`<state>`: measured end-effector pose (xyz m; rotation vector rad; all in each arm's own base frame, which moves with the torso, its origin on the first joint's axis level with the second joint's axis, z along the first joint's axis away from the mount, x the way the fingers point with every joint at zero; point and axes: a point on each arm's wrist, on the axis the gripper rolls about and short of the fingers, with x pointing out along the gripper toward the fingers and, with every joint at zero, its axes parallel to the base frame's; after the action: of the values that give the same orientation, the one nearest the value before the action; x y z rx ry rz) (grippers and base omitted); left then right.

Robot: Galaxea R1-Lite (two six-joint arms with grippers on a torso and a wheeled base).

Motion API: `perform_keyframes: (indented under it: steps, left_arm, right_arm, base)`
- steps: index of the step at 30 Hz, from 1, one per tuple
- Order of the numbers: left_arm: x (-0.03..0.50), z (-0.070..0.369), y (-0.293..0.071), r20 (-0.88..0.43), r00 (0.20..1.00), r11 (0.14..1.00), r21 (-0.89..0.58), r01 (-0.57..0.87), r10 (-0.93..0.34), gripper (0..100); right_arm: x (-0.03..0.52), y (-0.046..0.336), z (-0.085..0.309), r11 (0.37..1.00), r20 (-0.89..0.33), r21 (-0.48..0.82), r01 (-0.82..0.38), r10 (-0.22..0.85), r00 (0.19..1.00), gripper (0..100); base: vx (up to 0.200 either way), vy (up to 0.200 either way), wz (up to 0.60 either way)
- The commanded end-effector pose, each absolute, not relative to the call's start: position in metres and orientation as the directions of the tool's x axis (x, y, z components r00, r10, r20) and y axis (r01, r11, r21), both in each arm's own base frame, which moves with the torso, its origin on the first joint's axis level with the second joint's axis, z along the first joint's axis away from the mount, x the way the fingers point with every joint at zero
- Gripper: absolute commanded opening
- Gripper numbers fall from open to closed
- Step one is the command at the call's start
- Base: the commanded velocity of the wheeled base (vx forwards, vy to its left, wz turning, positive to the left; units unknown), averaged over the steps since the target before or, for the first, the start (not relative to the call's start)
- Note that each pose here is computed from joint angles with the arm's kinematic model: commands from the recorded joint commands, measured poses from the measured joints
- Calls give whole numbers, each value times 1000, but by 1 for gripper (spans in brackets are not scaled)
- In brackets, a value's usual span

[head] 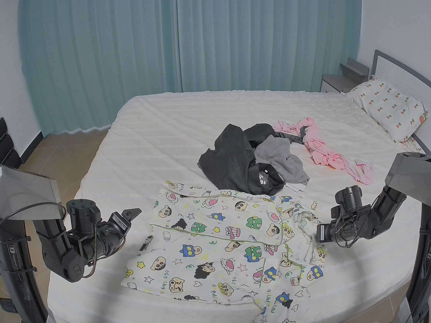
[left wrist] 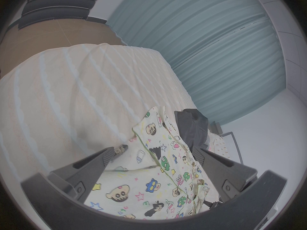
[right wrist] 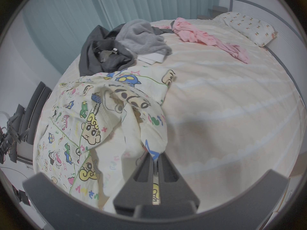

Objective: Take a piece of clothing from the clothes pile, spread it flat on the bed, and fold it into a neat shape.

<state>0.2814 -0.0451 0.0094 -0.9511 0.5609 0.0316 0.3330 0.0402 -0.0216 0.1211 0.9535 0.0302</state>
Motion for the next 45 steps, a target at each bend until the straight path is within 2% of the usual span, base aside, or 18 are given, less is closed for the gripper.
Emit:
perform_keyframes:
  steps: [1, 8, 9, 14, 16, 17, 18, 22, 25, 26, 27, 31, 34, 39, 45]
  left_arm:
    - [280, 8, -46, -472, 854, 593, -759, -268, -219, 100]
    - [274, 5, -52, -492, 837, 620, -741, -258, -240, 100]
    - [273, 4, -52, -499, 832, 634, -731, -254, -241, 100]
    - [259, -1, -49, -547, 801, 709, -664, -237, -244, 100]
    - [259, -1, -49, -547, 801, 709, -664, -237, -244, 100]
    - [244, -7, -45, -598, 763, 788, -581, -202, -246, 100]
    - [239, -8, -43, -614, 748, 806, -561, -187, -253, 100]
    - [219, -10, -39, -655, 683, 834, -538, -122, -322, 100]
    - [206, -9, -33, -677, 655, 861, -502, -77, -336, 100]
    - [206, -9, -33, -677, 655, 861, -502, -77, -336, 100]
    - [202, -9, -32, -685, 648, 868, -492, -74, -333, 100]
    - [202, -7, -30, -680, 656, 856, -507, -97, -328, 100]
    - [202, -7, -30, -681, 654, 849, -517, -110, -329, 100]
    - [202, -10, -30, -687, 648, 843, -523, -126, -330, 100]
    - [202, -12, -31, -691, 635, 838, -532, -122, -346, 100]
  right_arm:
    - [335, 24, -22, 992, -810, 110, 68, 50, 584, 0]
    - [340, 19, -27, 993, -809, 105, 60, 51, 585, 0]
    - [342, 19, -26, 992, -806, 107, 60, 52, 590, 100]
    - [340, 18, -25, 992, -806, 111, 68, 50, 590, 100]
    - [340, 18, -25, 992, -806, 111, 68, 50, 590, 100]
    - [337, 11, -24, 990, -807, 112, 87, 39, 590, 100]
    - [337, 9, -22, 989, -804, 112, 94, 35, 594, 100]
    - [332, -2, -14, 985, -797, 118, 127, 18, 603, 100]
    - [318, -2, 2, 979, -785, 159, 124, 50, 617, 100]
    - [318, -2, 2, 979, -785, 159, 124, 50, 617, 100]
    - [305, 5, 16, 963, -761, 238, 128, 103, 641, 100]
    - [279, 25, 33, 929, -723, 350, 119, 187, 665, 100]
    - [247, 46, 25, 925, -749, 373, 67, 258, 611, 100]
    - [218, 64, 11, 909, -752, 417, 14, 336, 567, 100]
    - [200, 79, -16, 910, -776, 413, -40, 375, 508, 100]
  base:
    - [0, 0, 0]
    - [0, 0, 0]
    - [0, 0, 0]
    - [0, 0, 0]
    - [0, 0, 0]
    - [0, 0, 0]
    - [0, 0, 0]
    - [0, 0, 0]
    - [0, 0, 0]
    - [0, 0, 0]
    - [0, 0, 0]
    - [0, 0, 0]
    - [0, 0, 0]
    - [0, 0, 0]
    - [-200, 0, 0]
